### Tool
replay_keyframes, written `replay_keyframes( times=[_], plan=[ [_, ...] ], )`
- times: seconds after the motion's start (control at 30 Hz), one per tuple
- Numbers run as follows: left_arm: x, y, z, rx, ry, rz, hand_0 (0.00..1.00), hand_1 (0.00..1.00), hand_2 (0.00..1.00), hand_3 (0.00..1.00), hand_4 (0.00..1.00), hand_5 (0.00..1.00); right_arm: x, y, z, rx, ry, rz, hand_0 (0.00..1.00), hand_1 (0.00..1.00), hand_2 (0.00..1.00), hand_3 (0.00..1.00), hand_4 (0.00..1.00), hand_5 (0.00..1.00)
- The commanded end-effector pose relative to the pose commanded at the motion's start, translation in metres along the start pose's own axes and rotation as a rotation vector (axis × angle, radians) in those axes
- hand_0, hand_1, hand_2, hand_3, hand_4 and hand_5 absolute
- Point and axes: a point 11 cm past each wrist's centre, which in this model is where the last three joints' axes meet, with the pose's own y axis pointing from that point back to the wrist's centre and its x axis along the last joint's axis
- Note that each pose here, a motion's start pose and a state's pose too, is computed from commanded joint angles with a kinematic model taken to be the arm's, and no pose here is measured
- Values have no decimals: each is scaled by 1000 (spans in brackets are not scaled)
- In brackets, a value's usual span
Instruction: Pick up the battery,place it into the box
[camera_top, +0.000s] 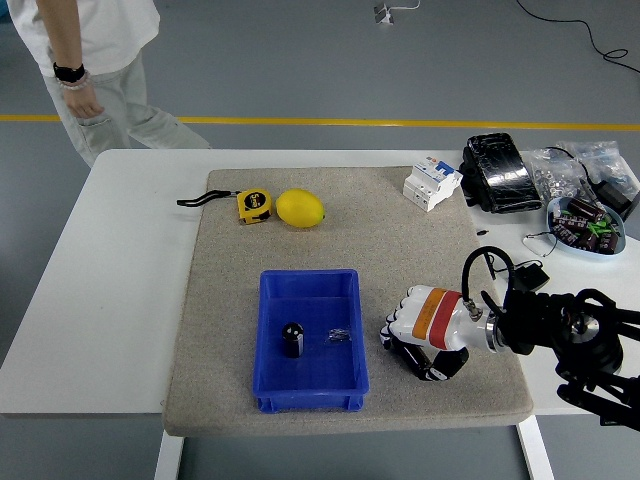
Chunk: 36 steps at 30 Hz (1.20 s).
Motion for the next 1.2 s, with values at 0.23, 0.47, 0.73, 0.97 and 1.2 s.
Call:
replay_keyframes(
  times=[0.23, 0.47, 0.73, 0.97, 1.2],
  plan=[
    [0, 0, 0, 0, -1, -1, 738, 720, 767, 688, 710, 700, 3, 0, 0, 0, 0, 8, 406, 468, 587, 610, 764, 158],
    [1, 0, 0, 0, -3, -2, 738, 717, 766, 689, 712, 700, 10, 3, 4, -12, 1, 29, 396, 460, 580, 598, 749, 147],
    [1, 0, 0, 1, -2, -2, 738, 719, 766, 690, 712, 701, 21, 6, 9, -30, -5, 61, 404, 458, 576, 594, 733, 132],
    [0, 0, -3, 6, -5, -4, 740, 719, 767, 691, 712, 701, 45, 11, 17, -62, -31, 135, 411, 456, 574, 588, 725, 121],
    [0, 0, -5, 11, -8, -7, 739, 717, 766, 692, 713, 701, 76, 14, 21, -85, -60, 239, 415, 453, 573, 586, 721, 119]
  ],
)
